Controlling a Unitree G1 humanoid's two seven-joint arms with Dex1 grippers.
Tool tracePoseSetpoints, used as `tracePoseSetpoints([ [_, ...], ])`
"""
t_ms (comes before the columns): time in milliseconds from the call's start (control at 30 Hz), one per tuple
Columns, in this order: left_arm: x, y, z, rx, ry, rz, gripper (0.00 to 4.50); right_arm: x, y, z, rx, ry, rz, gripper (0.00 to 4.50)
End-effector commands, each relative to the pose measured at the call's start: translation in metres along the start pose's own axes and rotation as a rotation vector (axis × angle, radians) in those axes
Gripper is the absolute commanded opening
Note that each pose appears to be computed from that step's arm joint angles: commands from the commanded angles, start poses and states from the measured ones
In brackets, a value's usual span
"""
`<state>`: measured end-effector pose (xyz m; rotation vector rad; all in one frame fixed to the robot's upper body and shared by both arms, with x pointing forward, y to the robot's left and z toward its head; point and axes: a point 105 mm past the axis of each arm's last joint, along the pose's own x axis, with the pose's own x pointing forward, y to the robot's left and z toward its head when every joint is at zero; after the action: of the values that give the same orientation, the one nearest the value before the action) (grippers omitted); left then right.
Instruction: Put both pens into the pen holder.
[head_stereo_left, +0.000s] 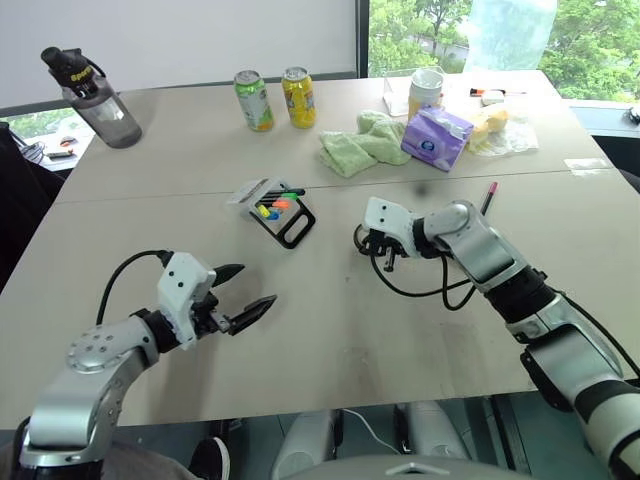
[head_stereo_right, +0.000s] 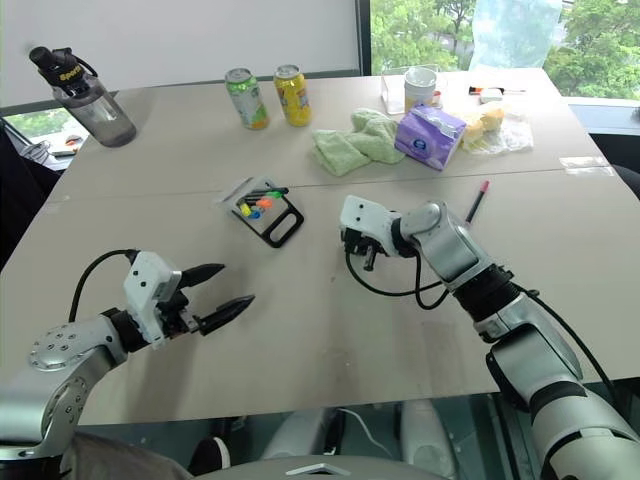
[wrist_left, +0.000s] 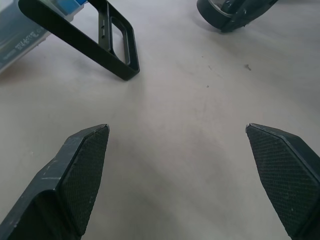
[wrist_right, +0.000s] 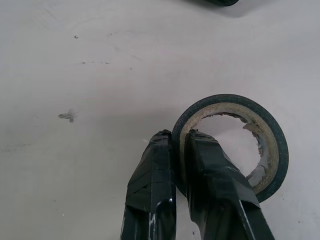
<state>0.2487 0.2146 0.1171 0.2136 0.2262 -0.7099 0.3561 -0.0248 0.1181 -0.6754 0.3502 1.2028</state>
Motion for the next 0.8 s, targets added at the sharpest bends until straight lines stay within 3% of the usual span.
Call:
tracePoseSetpoints([
  [33,0.002,0.0,0.009,0.037,-0.021,-0.007,4.5,-0.01,-0.025,0.037,-0.078,-0.182,-0.151,0.02],
  [200,0.007,0.001,0.011,0.041,-0.024,-0.018,4.5,-0.029,-0.075,0.064,-0.169,-0.287,-0.439,0.02],
  [400,0.008,0.001,0.013,0.048,-0.029,-0.017,4.5,-0.062,-0.12,0.088,-0.205,-0.434,-0.799,2.65],
  [433,0.008,0.001,0.013,0.048,-0.029,-0.016,4.5,-0.066,-0.124,0.089,-0.226,-0.443,-0.837,2.8],
  [567,0.007,0.001,0.013,0.047,-0.028,-0.013,4.5,-0.074,-0.136,0.081,-0.211,-0.429,-0.921,2.8],
  [800,0.008,-0.001,0.012,0.047,-0.024,-0.017,4.5,-0.066,-0.129,0.063,-0.116,-0.434,-0.852,2.8],
])
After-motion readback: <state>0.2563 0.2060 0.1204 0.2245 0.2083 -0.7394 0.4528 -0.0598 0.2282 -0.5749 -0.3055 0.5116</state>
